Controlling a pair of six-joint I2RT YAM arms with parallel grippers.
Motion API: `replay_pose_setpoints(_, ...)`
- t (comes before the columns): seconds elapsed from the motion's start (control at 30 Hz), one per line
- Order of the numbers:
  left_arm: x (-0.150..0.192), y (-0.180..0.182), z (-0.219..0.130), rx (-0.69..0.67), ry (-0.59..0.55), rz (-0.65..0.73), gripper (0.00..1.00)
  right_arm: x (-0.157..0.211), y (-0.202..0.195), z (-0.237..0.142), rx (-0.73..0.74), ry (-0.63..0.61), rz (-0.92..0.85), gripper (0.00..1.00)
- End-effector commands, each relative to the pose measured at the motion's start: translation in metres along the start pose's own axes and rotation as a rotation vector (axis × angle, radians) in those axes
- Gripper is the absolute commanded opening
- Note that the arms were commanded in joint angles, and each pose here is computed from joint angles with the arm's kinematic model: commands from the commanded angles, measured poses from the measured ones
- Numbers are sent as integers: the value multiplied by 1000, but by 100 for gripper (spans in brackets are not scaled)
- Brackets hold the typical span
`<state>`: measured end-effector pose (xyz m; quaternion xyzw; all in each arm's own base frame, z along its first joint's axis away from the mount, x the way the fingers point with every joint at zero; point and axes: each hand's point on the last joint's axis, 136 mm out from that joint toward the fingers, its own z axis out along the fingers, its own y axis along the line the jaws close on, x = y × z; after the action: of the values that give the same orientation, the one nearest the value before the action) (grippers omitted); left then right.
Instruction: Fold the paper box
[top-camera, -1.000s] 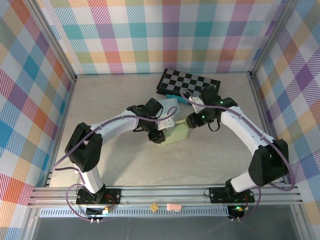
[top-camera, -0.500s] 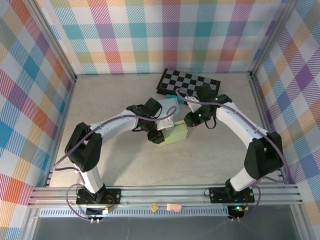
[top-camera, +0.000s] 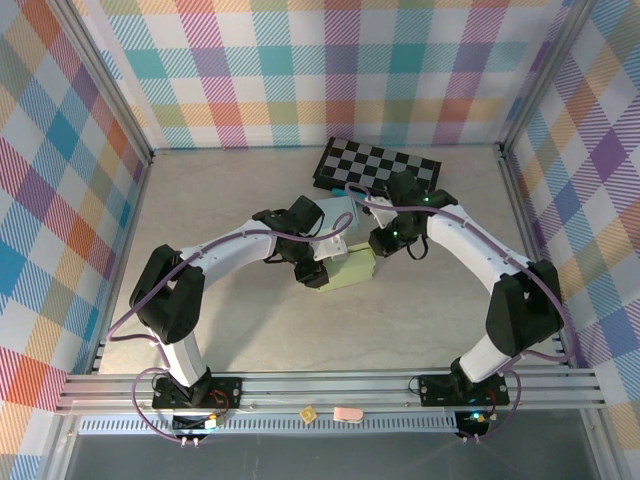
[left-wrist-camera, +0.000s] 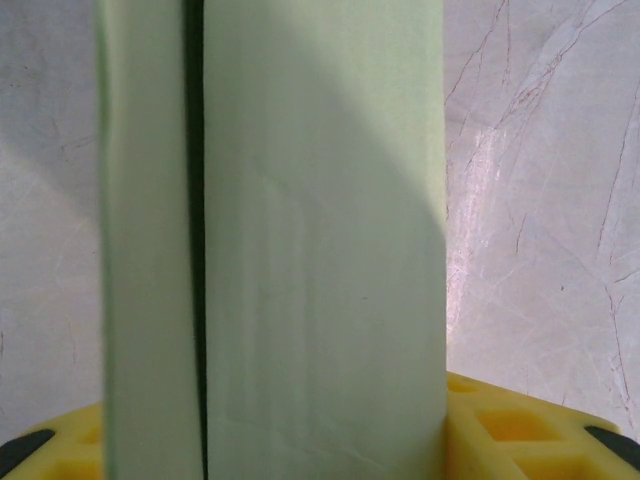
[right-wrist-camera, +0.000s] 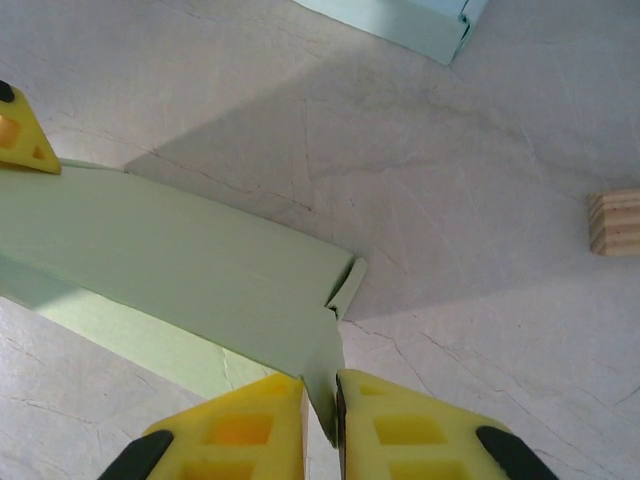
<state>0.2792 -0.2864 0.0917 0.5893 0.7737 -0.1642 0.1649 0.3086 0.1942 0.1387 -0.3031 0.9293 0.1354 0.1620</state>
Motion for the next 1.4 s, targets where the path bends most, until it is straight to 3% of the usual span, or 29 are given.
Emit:
replay_pose_setpoints(0.0,1,4,-8,2,5,-17,50,0,3,-2,8,12,-20,17)
replay_pose_setpoints(0.33,-4,8,-6,-4,-4,-34,50,-5,12,-5,-3,25,-4,0)
replay_pose_setpoints(0.93,-7,17,-4,-38,-12,-74,50,-9,20,1,-5,-2,270,0)
replay_pose_setpoints(1.37,-7,19,-5,-48,-8,-83,49,-7,18,-1,14,6,371,0)
